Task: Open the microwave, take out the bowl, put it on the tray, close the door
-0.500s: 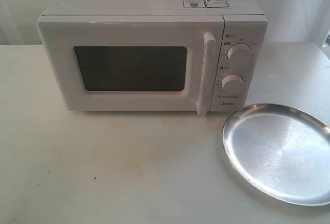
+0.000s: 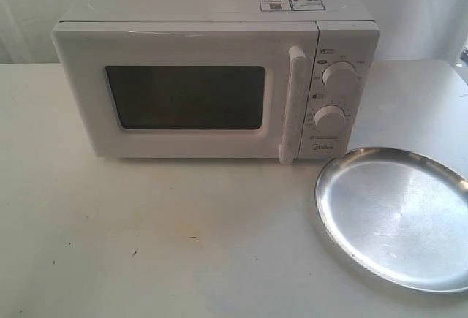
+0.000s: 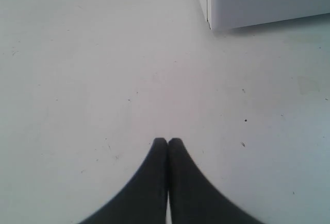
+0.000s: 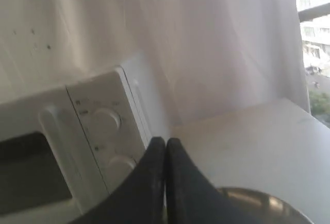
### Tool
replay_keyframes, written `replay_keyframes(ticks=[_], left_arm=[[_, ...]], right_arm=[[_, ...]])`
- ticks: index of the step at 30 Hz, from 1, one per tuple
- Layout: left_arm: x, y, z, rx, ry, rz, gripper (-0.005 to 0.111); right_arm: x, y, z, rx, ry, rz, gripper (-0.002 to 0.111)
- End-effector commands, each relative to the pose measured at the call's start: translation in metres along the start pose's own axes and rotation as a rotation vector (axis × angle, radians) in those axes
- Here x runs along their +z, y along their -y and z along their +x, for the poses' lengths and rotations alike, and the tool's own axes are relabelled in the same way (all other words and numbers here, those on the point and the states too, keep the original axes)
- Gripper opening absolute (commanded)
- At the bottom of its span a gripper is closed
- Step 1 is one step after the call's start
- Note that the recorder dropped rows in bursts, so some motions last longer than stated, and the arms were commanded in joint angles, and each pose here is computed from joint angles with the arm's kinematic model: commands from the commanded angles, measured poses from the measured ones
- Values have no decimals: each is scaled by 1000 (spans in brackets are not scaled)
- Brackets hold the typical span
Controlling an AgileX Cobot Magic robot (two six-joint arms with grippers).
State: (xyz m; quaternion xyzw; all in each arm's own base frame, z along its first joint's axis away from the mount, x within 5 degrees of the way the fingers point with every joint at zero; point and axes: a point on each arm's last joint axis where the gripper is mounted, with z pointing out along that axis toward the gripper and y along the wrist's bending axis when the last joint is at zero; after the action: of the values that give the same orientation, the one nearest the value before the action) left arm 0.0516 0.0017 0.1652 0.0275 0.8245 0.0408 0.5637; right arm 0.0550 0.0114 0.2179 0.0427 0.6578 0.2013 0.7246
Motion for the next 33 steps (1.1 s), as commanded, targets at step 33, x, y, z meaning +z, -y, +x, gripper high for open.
replay_keyframes(ticks=[33], left_arm=[[0, 0, -1, -8, 6, 6, 0]], right_arm=[[246, -48, 79, -424, -342, -1105, 0]])
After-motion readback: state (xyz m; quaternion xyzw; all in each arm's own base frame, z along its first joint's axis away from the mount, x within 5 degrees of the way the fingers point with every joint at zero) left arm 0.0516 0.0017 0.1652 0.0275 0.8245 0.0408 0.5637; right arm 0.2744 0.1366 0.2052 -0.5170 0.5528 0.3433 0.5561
